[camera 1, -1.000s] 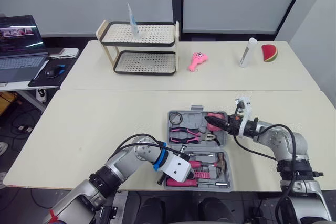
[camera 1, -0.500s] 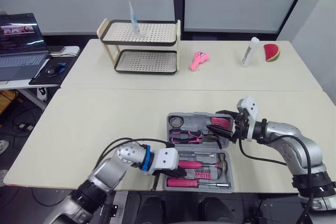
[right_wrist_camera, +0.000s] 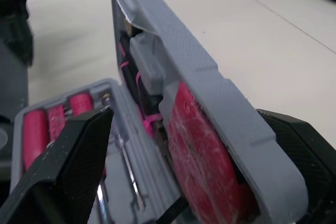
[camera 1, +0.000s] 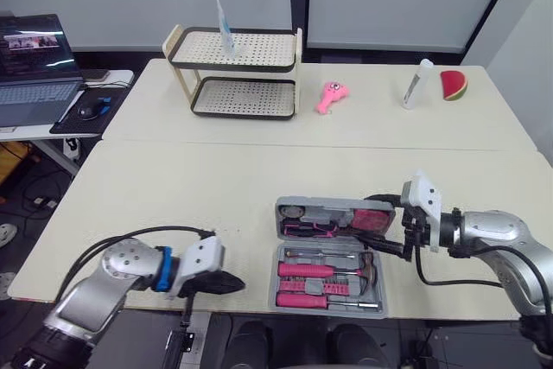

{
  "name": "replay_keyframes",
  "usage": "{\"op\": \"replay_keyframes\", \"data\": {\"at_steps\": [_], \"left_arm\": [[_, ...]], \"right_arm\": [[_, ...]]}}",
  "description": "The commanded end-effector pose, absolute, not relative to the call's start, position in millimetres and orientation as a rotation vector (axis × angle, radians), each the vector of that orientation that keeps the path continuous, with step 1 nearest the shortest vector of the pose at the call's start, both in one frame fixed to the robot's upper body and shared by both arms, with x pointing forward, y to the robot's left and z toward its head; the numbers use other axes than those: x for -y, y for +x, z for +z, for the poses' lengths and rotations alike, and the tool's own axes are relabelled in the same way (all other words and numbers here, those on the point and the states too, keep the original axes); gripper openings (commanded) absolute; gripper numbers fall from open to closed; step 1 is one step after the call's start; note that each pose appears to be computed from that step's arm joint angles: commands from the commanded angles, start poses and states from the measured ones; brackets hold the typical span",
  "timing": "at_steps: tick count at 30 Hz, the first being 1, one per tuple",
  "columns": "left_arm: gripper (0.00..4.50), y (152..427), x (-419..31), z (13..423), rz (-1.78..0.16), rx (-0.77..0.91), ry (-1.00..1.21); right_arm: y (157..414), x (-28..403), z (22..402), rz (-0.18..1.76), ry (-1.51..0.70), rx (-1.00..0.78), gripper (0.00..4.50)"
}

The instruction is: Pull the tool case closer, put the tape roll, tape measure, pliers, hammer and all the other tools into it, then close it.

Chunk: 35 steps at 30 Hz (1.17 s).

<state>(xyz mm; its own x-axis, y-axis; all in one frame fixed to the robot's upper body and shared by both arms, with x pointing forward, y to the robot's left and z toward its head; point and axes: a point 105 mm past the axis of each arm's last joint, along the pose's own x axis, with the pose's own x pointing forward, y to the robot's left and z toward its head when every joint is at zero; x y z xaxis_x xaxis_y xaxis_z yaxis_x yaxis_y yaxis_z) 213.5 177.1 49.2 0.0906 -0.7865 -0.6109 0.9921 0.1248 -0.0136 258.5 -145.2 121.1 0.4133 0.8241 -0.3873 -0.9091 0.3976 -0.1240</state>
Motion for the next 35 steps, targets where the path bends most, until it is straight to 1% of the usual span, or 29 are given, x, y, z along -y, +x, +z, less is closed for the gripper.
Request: {"op": "replay_keyframes", "data": {"at_steps": [1,5,9,12,17,20,22,26,29,32,35], "left_arm": [[0.00,222,-191,50,-1.311,-0.538,0.484],[0.00,225,-196,48,-1.257,-0.542,0.471],[0.00,230,-201,47,-1.186,-0.527,0.460],[0.00,229,-199,48,-1.184,-0.519,0.454],[0.00,224,-199,48,-1.173,-0.514,0.455],[0.00,226,-209,58,-1.131,-0.486,0.484],[0.00,223,-223,70,-1.109,-0.497,0.512],[0.00,218,-245,99,-1.072,-0.512,0.576],[0.00,212,-248,119,-1.062,-0.503,0.606],[0.00,206,-251,124,-1.038,-0.511,0.680],[0.00,205,-247,122,-1.045,-0.499,0.653]], "right_arm": [[238,145,139,1.190,-0.464,-0.243,4.48],[210,159,136,1.263,-0.595,-0.352,4.48],[189,173,136,1.313,-0.672,-0.445,4.48],[190,188,135,1.277,-0.711,-0.510,4.48],[201,203,133,1.210,-0.748,-0.538,4.48],[200,203,142,1.256,-0.771,-0.496,4.48],[200,205,153,1.280,-0.782,-0.468,4.48],[198,214,171,1.342,-0.817,-0.456,4.48],[195,220,179,1.392,-0.829,-0.465,4.48],[197,230,181,1.410,-0.878,-0.510,4.48],[202,235,181,1.418,-0.905,-0.517,4.48]]}}
